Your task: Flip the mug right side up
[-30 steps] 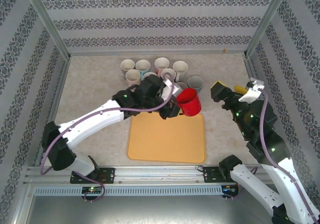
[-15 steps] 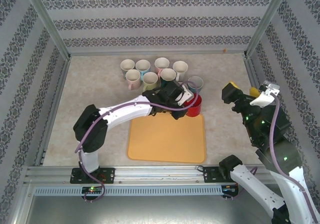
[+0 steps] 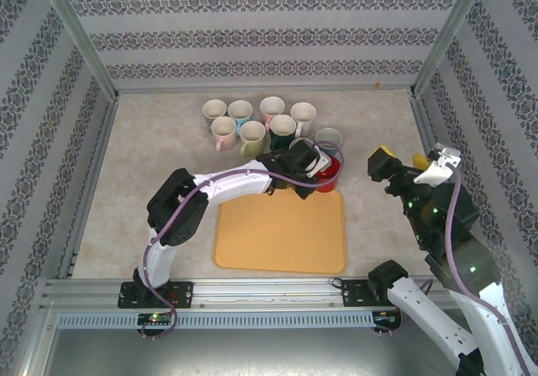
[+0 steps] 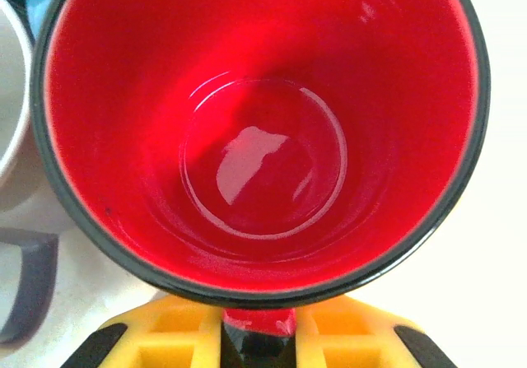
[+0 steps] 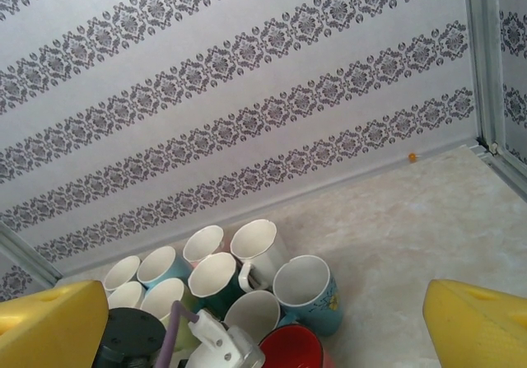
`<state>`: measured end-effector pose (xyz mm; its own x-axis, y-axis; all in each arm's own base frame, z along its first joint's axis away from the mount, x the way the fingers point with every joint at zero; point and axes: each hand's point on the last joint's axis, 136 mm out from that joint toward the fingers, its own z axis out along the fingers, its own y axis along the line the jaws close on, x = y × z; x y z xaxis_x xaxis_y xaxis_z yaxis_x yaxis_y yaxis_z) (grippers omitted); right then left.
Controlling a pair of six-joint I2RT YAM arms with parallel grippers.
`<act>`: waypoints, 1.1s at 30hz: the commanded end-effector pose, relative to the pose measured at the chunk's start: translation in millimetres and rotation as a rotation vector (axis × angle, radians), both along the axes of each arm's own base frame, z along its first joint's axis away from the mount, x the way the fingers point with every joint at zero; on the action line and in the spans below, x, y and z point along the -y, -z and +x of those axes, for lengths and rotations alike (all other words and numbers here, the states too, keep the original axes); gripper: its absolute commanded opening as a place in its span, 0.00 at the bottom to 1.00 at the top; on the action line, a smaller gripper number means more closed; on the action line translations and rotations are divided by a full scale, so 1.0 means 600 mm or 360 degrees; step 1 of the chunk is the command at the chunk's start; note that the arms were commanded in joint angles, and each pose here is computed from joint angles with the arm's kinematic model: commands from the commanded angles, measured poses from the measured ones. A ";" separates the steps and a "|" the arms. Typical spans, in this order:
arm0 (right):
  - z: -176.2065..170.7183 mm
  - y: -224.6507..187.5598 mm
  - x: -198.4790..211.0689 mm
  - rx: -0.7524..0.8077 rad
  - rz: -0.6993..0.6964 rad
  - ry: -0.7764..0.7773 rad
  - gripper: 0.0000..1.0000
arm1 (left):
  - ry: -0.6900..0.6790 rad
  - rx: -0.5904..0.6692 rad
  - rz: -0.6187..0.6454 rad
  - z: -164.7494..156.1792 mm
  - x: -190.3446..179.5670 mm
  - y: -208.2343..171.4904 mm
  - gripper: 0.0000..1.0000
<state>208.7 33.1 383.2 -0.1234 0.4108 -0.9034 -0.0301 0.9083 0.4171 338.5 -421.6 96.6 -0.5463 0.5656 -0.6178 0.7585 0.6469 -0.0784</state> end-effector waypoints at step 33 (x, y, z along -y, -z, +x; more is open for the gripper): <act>0.007 0.038 -0.010 -0.0017 0.0009 -0.0038 0.98 | -0.0264 0.0269 0.0028 0.077 0.010 0.018 0.36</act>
<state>213.9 40.5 358.9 -0.1578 0.3968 -0.9042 -0.0437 0.9120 0.4078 374.7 -426.6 79.2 -0.5332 0.5326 -0.6573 0.6772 0.7344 0.0457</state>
